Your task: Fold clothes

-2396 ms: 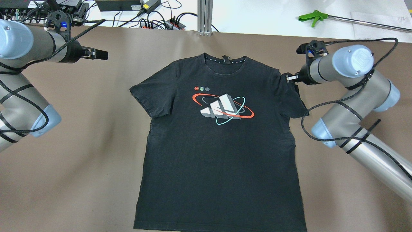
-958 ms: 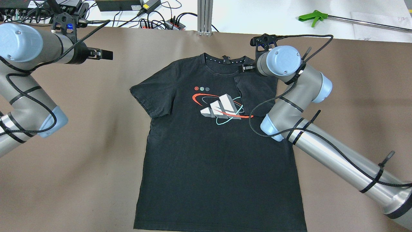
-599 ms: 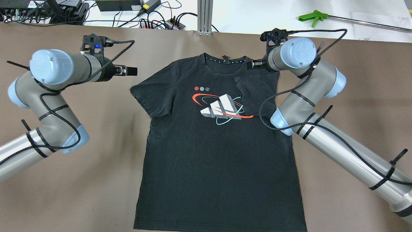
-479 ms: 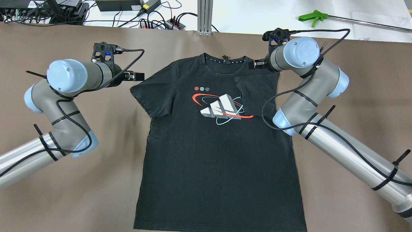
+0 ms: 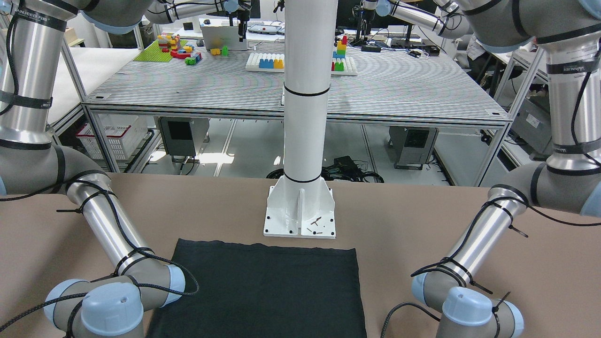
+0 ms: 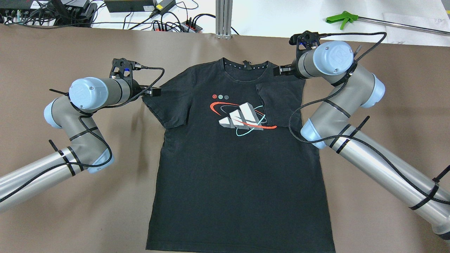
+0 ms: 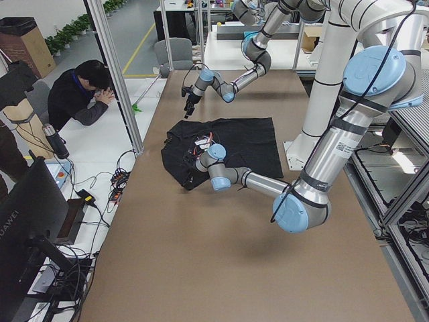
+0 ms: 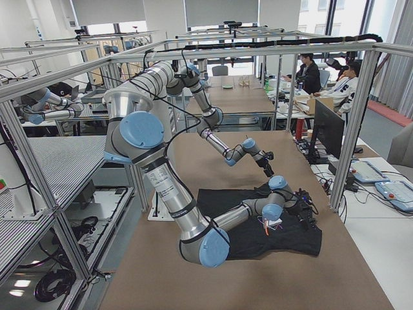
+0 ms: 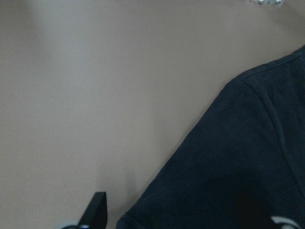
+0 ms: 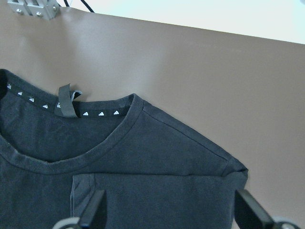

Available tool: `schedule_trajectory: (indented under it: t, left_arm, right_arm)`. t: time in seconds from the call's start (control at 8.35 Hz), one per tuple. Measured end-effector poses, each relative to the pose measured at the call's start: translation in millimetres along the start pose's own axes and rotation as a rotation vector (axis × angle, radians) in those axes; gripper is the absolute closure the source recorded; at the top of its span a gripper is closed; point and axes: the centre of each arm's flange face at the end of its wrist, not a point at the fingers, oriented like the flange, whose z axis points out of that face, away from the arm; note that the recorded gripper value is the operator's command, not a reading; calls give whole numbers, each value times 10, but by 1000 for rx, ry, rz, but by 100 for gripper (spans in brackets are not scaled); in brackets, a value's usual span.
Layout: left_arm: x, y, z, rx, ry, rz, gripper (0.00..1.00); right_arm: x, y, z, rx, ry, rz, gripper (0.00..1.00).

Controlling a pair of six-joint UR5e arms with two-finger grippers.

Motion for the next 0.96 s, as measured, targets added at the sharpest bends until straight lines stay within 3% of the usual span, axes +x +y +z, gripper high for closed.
schedule_trajectory:
  t: [0.36,0.48,0.6,0.72,0.84,0.96]
  left_arm:
    - [-93,38,78,-11,-17,38,7]
    - [-133,74,105,-18,-24,40,23]
    - [-173,114,134,-26,-31,41,48]
    - [-194,141,154,-32,-35,41,88]
    - [-202,151,158,-33,-35,40,100]
    - [-190,152,147,-34,-31,40,100]
  right_arm:
    - [11,14,-33,4,-3,4,6]
    - [19,26,-36,4,-3,5,6]
    - [26,38,-38,3,-3,5,6]
    - [43,57,-37,2,-2,4,6]
    - [58,72,-49,3,-3,3,6]
    - [68,86,-73,6,-5,2,6]
